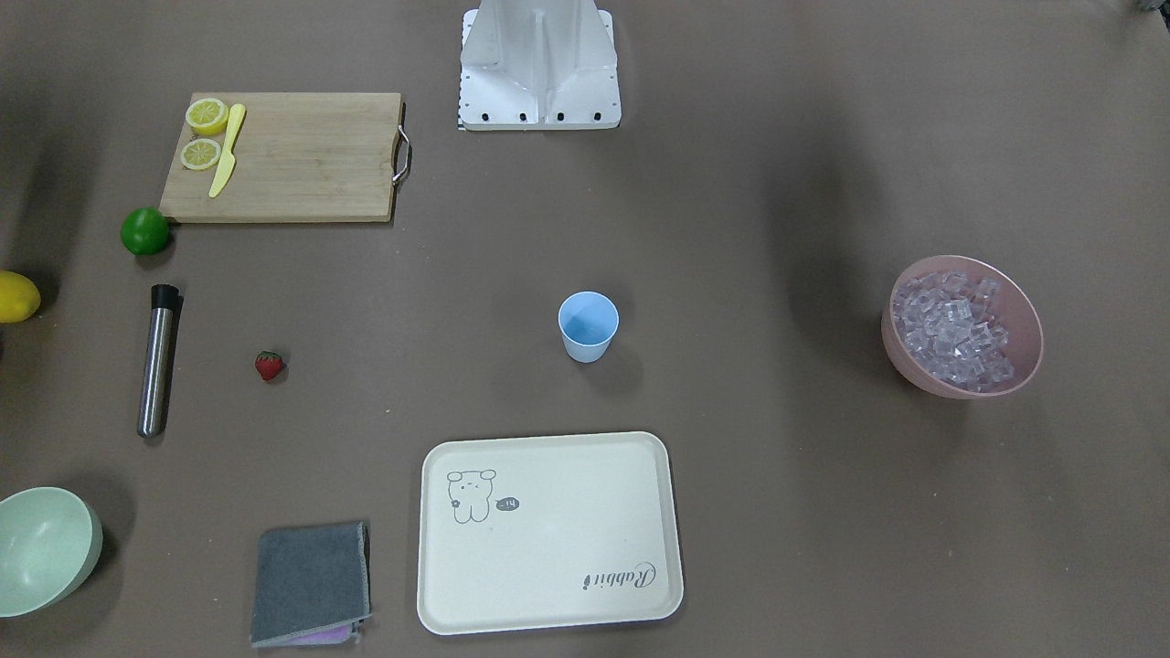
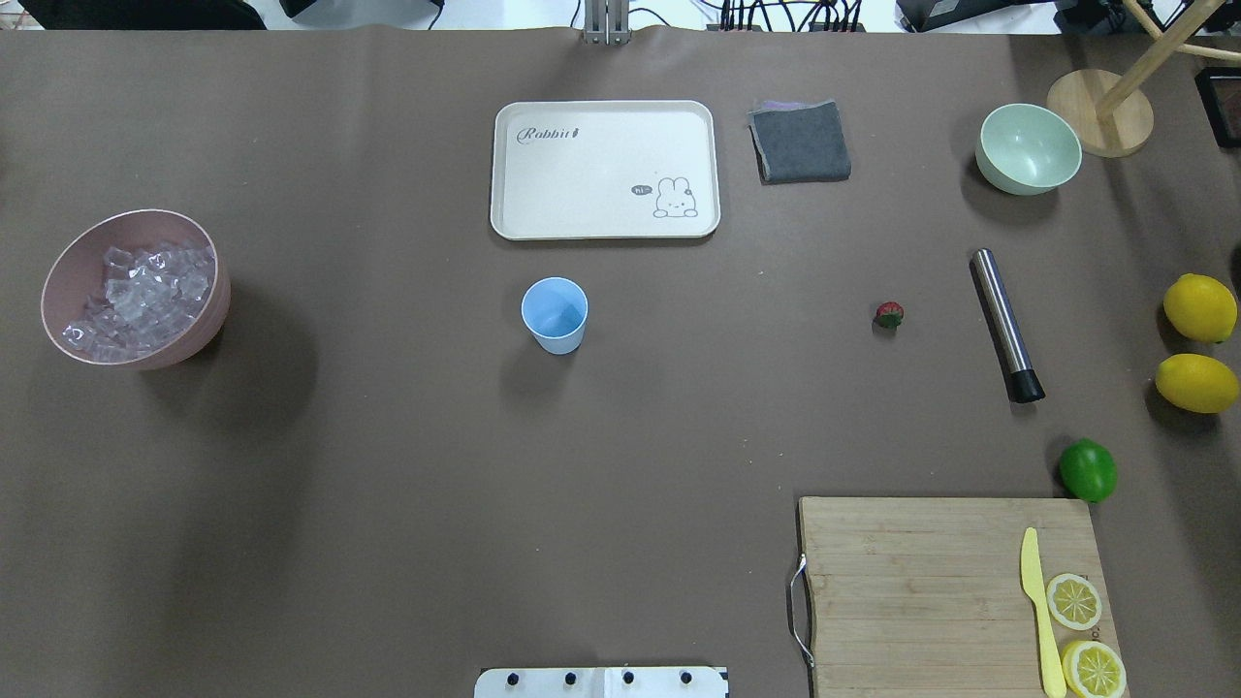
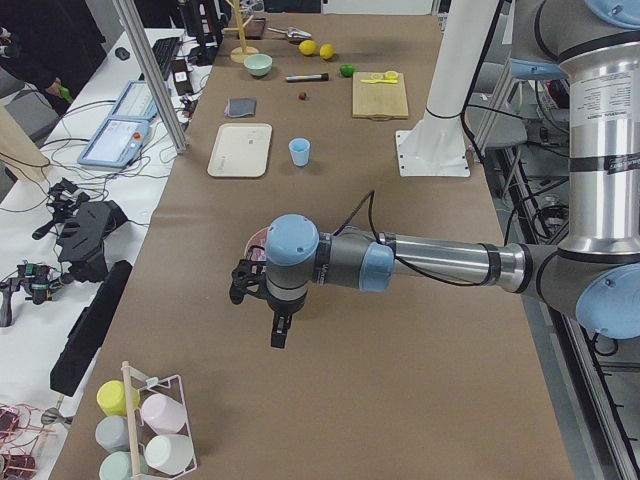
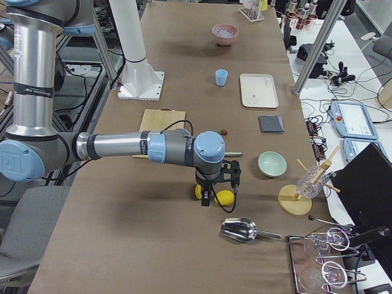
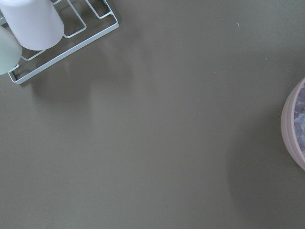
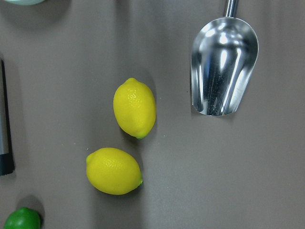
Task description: Mash ice and strawberries in cup
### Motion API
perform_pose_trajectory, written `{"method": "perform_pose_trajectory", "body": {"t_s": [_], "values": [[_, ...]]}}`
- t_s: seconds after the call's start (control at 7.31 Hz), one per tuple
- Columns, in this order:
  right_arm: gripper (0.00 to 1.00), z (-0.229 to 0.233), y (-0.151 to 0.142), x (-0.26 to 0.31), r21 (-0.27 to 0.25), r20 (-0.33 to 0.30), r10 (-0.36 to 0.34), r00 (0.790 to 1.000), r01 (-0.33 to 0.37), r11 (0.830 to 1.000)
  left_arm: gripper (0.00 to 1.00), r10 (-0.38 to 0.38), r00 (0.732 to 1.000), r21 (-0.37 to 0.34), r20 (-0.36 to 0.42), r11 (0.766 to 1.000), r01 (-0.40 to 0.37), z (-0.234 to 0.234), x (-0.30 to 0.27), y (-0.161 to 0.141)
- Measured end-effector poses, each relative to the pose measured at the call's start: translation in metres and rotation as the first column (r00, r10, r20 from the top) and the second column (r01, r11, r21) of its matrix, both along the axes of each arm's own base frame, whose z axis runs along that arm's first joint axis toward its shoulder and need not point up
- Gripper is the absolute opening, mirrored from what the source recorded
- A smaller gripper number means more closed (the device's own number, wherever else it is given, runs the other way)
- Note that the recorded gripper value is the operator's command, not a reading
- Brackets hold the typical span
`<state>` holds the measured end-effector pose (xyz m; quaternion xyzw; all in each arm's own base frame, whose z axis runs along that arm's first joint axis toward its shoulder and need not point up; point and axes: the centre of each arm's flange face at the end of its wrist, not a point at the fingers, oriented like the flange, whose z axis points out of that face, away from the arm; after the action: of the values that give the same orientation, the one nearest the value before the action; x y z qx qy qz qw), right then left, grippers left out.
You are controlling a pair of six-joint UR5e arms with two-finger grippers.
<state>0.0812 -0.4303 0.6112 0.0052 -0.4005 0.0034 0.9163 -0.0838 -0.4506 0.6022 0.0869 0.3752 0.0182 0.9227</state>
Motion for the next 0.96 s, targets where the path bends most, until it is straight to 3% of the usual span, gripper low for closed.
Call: {"method": "perform_pose_trajectory", "body": {"t_s": [0.96], "values": [[1.0,-0.0019,-0.0001,-0.0008,0.002,0.012,0.001,1.0,-0.001,1.0,0.97,0.001,1.0,0.016,-0.004,1.0,-0.001,-0.0068,0.0002,-0.0041]]}}
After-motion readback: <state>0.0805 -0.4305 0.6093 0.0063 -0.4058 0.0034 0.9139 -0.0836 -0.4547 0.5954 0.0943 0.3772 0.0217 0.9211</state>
